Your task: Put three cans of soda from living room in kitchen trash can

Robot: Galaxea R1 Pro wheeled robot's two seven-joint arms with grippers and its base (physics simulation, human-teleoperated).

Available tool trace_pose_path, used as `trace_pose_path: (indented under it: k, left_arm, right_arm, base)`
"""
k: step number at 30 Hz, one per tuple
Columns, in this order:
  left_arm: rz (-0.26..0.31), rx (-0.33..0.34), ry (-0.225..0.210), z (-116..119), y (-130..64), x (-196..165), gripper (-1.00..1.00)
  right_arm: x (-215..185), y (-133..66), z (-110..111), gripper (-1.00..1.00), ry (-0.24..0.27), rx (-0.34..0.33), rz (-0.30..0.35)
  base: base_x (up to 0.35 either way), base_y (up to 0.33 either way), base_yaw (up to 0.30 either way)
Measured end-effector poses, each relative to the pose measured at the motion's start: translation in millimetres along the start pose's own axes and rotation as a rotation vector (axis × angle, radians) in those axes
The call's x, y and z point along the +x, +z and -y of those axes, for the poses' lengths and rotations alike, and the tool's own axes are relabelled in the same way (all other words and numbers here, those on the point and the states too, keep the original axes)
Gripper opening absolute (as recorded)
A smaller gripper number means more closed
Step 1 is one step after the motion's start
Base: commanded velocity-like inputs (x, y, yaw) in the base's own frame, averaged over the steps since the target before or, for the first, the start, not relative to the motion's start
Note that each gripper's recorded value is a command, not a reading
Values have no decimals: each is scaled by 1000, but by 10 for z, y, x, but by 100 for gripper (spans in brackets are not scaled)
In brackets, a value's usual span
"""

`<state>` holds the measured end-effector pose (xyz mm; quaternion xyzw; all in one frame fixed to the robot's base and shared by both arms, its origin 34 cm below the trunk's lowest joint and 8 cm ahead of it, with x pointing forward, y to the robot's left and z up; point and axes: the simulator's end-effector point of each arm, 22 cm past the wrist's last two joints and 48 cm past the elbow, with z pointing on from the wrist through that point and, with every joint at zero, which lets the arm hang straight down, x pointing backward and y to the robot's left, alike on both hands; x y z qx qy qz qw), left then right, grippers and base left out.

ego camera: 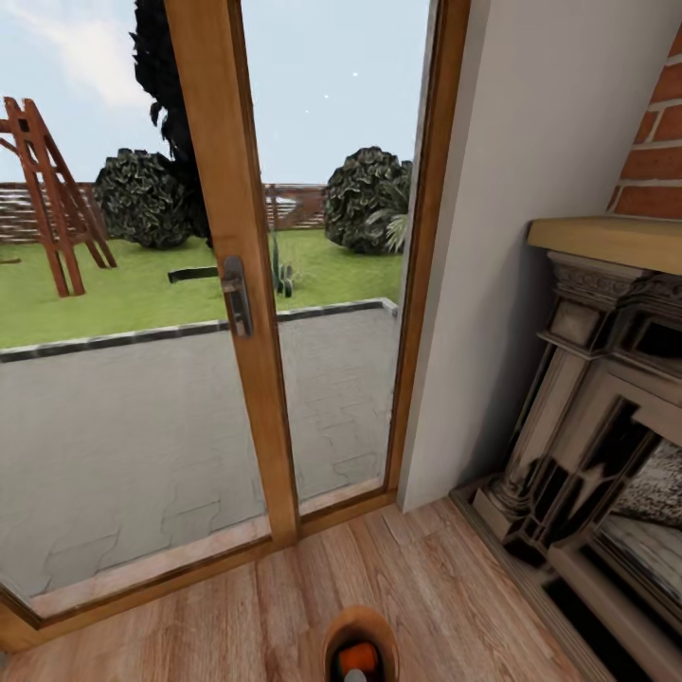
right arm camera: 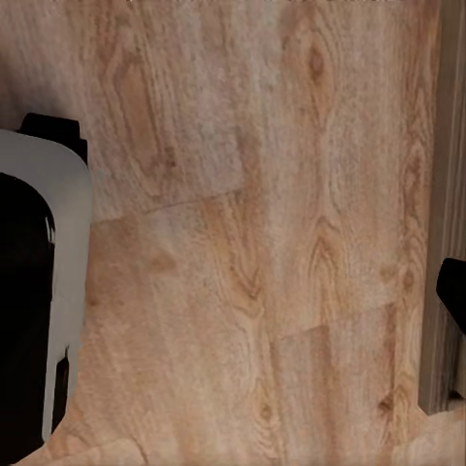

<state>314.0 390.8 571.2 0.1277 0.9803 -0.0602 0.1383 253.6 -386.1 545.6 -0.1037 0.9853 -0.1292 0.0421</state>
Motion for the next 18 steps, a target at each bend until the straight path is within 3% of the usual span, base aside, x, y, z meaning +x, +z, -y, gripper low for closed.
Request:
trace_pose_path:
  k: [10,18]
  left_arm:
    - [-1,1,-2,46,18,6,100]
    - [0,1,-2,47,18,6,100]
  right_arm:
    - [-53,-23,-236,100,6,-29,7]
    - [-63,-28,-280,100,7,-34,8]
  base:
    - [0,0,0]
    - [0,0,0]
